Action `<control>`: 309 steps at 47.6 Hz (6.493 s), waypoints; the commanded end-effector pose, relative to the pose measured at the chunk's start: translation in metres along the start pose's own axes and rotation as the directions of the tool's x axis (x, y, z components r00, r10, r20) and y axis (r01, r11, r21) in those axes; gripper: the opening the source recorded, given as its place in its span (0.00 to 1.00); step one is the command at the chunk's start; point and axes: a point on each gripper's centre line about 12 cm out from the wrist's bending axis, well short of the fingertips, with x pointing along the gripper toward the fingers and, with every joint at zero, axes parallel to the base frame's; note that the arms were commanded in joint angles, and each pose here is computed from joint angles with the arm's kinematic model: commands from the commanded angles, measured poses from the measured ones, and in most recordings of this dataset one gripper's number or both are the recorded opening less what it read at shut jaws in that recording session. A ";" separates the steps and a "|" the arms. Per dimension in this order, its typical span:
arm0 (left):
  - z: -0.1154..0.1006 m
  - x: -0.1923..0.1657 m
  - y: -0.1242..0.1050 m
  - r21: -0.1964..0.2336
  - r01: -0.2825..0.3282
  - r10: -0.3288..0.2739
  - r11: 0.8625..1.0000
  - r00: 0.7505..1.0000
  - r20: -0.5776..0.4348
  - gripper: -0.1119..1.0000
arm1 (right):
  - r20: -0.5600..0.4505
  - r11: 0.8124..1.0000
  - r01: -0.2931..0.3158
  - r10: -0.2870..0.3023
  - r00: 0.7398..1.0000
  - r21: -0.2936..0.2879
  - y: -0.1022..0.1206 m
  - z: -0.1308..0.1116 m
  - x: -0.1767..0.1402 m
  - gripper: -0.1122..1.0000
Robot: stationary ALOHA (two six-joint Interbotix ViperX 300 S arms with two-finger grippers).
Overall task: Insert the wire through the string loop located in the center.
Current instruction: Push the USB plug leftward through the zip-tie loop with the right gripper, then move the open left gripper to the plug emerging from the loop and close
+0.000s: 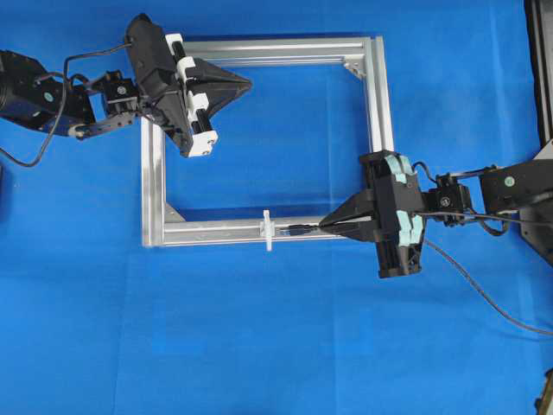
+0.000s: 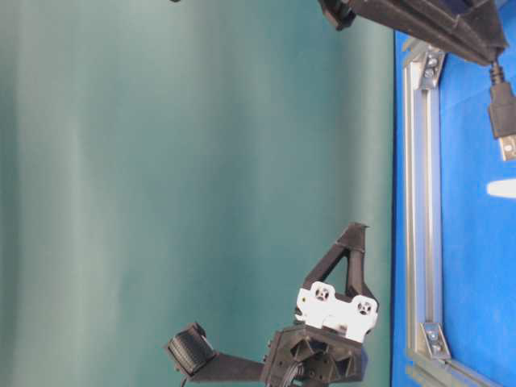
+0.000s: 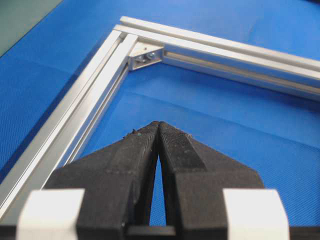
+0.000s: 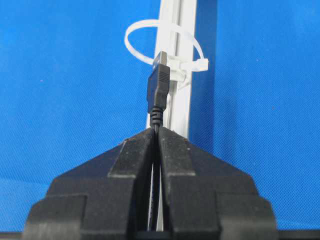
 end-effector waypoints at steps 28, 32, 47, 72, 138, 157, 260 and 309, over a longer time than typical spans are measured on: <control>0.013 -0.002 -0.003 0.001 0.009 -0.009 1.000 0.999 0.040 0.10 | 0.035 1.000 -0.003 0.003 0.999 0.001 0.001 0.010 -0.001 0.08; 0.013 -0.002 -0.003 0.001 0.009 -0.009 1.000 0.999 0.040 0.10 | 0.035 1.000 -0.003 0.003 0.999 0.003 0.001 0.010 -0.001 0.08; 0.013 -0.002 -0.003 0.002 0.010 -0.010 1.000 0.999 0.039 0.10 | 0.041 1.000 -0.004 0.004 0.999 0.001 0.001 0.014 0.006 0.08; 0.012 -0.003 -0.004 0.002 0.012 -0.012 1.000 0.999 0.036 0.10 | 0.053 1.000 -0.005 0.005 0.999 0.001 0.003 0.034 0.047 0.08; 0.001 -0.032 -0.113 -0.040 0.303 -0.303 0.952 0.953 0.011 0.10 | 0.060 1.000 -0.005 0.006 0.998 -0.004 0.003 0.038 0.054 0.08; 0.000 -0.039 -0.135 -0.020 0.362 -0.362 0.932 0.932 0.005 0.10 | 0.055 1.000 -0.005 0.005 0.998 -0.005 0.003 0.037 0.055 0.08; -0.038 -0.025 -0.153 -0.018 0.375 -0.372 0.927 0.911 -0.176 0.91 | 0.056 1.000 -0.005 0.005 0.998 -0.007 0.003 0.037 0.055 0.08; -0.035 -0.022 -0.145 -0.022 0.356 -0.354 0.934 0.919 -0.175 0.17 | 0.053 1.000 -0.007 0.007 0.999 -0.013 0.003 0.037 0.054 0.08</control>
